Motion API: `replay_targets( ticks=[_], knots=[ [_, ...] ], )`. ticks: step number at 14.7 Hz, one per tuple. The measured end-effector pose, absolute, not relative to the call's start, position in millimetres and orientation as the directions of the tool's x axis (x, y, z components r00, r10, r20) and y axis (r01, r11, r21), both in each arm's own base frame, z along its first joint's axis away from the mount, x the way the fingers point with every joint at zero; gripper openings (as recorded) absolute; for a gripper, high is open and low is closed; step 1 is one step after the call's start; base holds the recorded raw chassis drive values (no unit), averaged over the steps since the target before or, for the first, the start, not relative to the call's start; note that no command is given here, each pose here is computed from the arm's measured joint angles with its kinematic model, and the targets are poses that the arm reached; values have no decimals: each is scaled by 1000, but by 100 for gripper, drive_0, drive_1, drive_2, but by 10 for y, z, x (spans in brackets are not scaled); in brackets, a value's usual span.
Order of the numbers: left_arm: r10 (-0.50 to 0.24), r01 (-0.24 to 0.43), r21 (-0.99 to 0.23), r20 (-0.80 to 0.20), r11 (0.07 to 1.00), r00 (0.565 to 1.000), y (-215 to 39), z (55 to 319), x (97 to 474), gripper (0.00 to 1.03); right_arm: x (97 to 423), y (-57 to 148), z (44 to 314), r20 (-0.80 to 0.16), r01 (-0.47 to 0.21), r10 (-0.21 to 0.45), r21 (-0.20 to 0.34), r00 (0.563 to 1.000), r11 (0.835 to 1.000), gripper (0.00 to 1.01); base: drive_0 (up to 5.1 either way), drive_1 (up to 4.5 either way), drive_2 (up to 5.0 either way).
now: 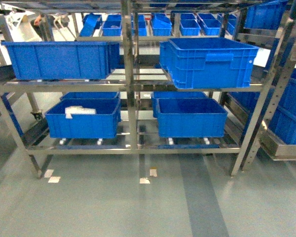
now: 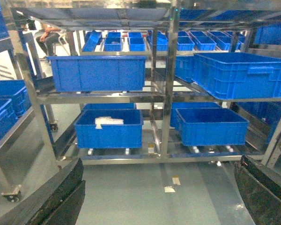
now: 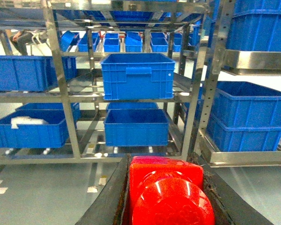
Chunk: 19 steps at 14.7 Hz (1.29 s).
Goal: Pick red block from blue box to shelf
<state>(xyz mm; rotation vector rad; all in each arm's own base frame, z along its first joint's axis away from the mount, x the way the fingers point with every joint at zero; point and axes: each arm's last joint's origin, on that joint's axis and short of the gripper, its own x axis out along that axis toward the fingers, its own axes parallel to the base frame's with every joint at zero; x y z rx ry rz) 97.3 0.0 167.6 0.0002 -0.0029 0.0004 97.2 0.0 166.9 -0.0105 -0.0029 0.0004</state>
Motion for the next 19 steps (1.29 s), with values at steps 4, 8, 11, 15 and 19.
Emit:
replay_targets(
  ticks=[4, 8, 11, 15, 19],
  knots=[
    [0, 0, 0, 2, 1000, 1000, -1, 1675, 973, 98, 972, 0, 1670, 4, 0, 0, -10, 1000, 1000, 28, -46, 154, -246],
    [0, 0, 0, 4, 1000, 1000, -1, 1677, 973, 98, 972, 0, 1671, 4, 0, 0, -10, 1000, 1000, 28, -7, 397, -411],
    [2, -2, 0, 2, 1000, 1000, 0, 1675, 973, 98, 972, 0, 1671, 5, 0, 0, -10, 1000, 1000, 28, 6, 416, -403],
    [0, 0, 0, 1, 1000, 1000, -1, 1674, 973, 98, 972, 0, 1669, 3, 0, 0, -10, 1000, 1000, 28, 3, 415, -409],
    [1, -1, 0, 4, 1000, 1000, 0, 1677, 973, 98, 972, 0, 1671, 5, 0, 0, -10, 1000, 1000, 28, -3, 412, -418]
  ],
)
